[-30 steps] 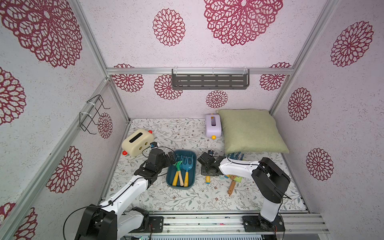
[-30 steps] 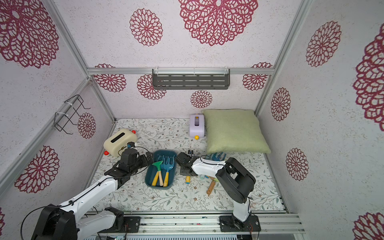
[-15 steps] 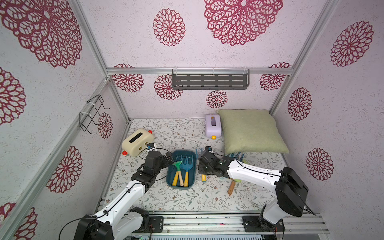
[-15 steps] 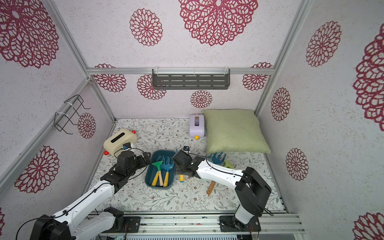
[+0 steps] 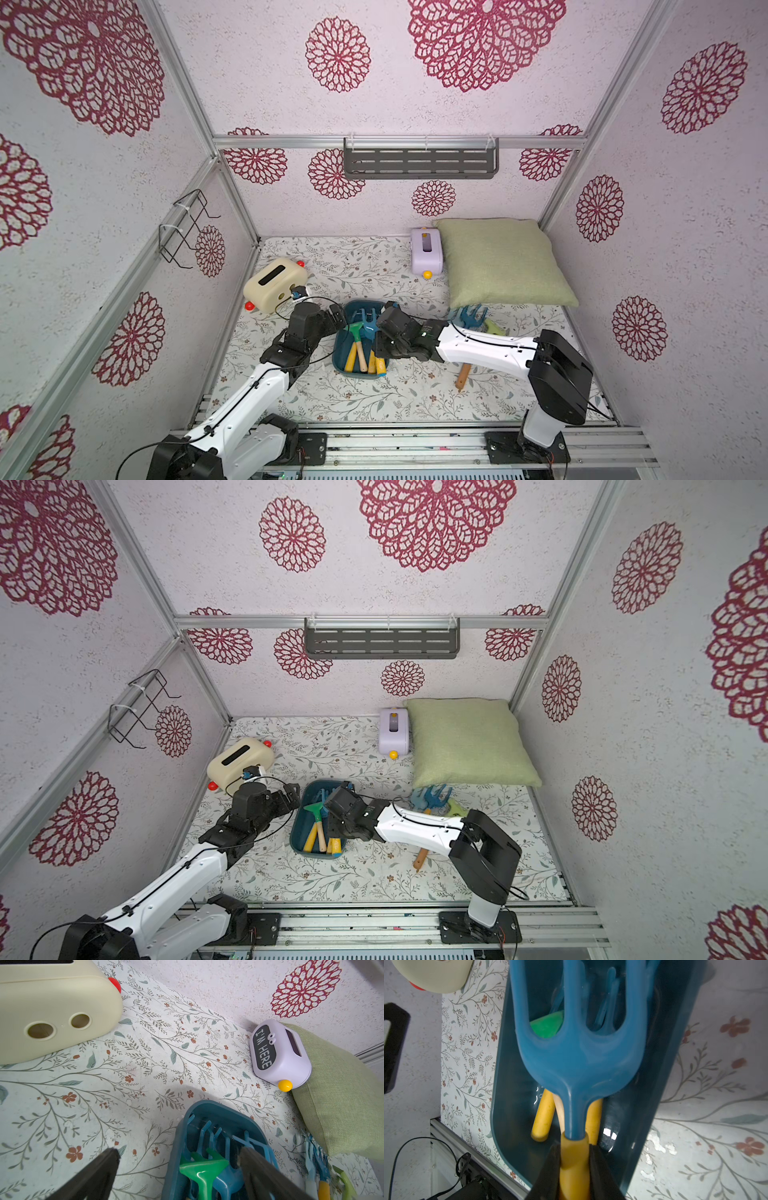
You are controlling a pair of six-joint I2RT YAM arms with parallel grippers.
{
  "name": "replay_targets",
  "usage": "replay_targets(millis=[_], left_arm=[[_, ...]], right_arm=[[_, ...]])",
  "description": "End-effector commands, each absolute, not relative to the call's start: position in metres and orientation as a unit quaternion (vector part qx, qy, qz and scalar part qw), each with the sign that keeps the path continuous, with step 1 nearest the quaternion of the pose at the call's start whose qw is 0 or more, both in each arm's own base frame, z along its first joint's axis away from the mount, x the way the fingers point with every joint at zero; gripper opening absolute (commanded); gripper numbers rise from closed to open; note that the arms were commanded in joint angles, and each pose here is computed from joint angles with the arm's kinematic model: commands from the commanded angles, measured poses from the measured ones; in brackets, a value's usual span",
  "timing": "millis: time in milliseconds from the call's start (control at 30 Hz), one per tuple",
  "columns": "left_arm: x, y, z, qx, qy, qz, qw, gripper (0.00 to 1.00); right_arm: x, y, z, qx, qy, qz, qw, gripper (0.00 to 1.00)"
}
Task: Put the rake into the storage box
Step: Place the rake in the storage box.
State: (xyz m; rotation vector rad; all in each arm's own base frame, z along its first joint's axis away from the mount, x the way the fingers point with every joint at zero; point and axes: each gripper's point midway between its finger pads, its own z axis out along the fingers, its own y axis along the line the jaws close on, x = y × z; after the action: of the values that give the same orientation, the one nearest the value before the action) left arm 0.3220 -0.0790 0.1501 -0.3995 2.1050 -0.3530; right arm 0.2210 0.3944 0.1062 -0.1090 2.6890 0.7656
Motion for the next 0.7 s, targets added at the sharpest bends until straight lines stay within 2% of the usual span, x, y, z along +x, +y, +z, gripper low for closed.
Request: replay_targets(millis=[0, 533, 600, 667], left_arm=[[0.322, -0.074, 0.151, -0.169, 0.854, -0.142, 0.472, 0.98], [0.323, -0.078, 0.149, -0.166, 0.855, -0.151, 0.467, 0.98], [0.323, -0.079, 0.148, -0.164, 0.856, -0.153, 0.465, 0.98], [0.325, -0.080, 0.148, -0.164, 0.857, -0.152, 0.464, 0.98]], right_arm=[[0.228, 0.408, 0.119, -0.019, 0.940, 0.291, 0.176, 0.09], [0.250, 0.397, 0.090, 0.007, 0.956, 0.211, 0.204, 0.13], [0.252, 0.397, 0.090, 0.005, 0.956, 0.208, 0.206, 0.18], [0.254, 0.397, 0.088, 0.002, 0.957, 0.205, 0.207, 0.30]])
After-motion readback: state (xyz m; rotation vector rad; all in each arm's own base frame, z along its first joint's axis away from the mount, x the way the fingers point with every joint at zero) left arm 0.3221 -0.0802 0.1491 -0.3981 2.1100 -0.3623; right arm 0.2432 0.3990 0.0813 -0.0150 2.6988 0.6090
